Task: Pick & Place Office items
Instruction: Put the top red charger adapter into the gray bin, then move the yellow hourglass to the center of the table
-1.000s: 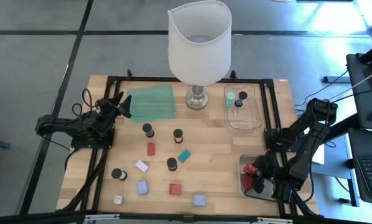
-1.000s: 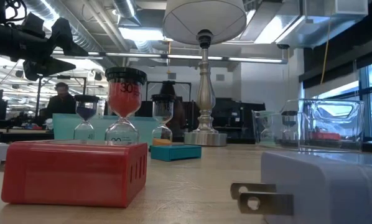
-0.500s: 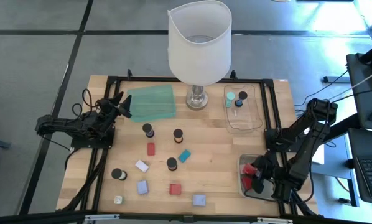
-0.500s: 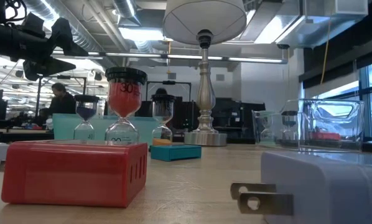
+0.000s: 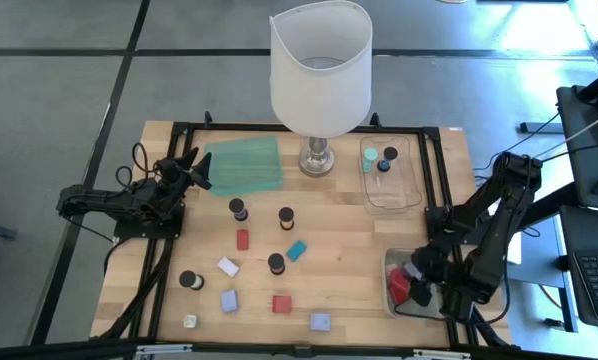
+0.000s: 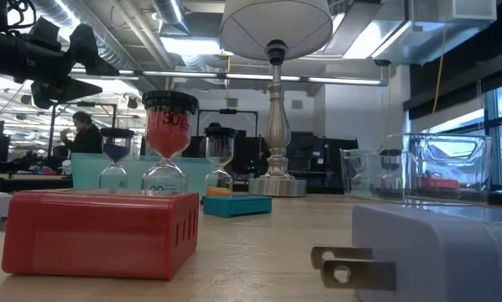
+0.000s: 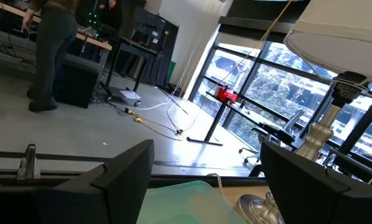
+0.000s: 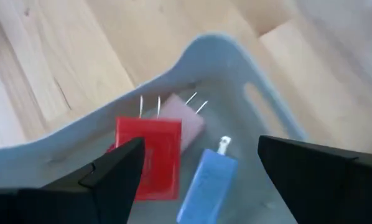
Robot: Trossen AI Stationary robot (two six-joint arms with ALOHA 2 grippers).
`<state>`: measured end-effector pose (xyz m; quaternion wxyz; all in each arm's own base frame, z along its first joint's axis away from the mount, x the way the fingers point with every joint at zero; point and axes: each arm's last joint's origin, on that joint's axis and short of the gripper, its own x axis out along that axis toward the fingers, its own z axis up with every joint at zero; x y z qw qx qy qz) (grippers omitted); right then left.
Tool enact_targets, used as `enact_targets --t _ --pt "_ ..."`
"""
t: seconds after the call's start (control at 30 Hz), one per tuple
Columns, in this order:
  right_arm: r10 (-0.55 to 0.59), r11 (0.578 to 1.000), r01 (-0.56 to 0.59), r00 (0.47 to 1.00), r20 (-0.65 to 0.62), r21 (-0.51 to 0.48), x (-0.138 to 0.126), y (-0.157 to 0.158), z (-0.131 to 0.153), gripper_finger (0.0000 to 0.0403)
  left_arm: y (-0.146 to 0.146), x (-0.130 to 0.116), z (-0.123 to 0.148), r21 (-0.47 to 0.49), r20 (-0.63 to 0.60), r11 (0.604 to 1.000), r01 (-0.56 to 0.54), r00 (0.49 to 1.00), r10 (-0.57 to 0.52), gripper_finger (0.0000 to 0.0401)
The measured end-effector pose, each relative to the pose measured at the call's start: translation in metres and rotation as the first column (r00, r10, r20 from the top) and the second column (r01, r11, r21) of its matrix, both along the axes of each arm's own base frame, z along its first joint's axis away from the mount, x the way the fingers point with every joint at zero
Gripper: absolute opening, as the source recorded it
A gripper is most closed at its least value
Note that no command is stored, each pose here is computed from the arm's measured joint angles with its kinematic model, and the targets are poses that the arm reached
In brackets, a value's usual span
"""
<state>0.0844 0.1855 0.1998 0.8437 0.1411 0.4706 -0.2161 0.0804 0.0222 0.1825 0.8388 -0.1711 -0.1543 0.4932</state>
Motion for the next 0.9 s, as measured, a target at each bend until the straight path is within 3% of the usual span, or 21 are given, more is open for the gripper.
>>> enact_targets --t 0.1,0.43,0.63,0.9 --pt "0.003 0.999 -0.003 1.0 0.005 -0.049 0.0 -0.003 0.021 0.0318 0.0 0.0 0.0 0.0 0.0 1.0 0.0 1.0 0.0 0.029" --pt "0.084 0.983 -0.049 0.976 0.199 -0.176 0.012 -0.005 0.088 0.0318 0.0 0.0 0.0 0.0 0.0 1.0 0.0 1.0 0.0 0.029" --pt "0.018 0.986 0.034 0.952 0.306 -0.163 0.028 -0.011 0.113 0.0318 0.0 0.0 0.0 0.0 0.0 1.0 0.0 1.0 0.0 0.029" --pt "-0.077 0.982 0.15 0.872 0.483 -0.113 0.047 -0.019 0.146 0.0318 0.0 0.0 0.0 0.0 0.0 1.0 0.0 1.0 0.0 0.029"
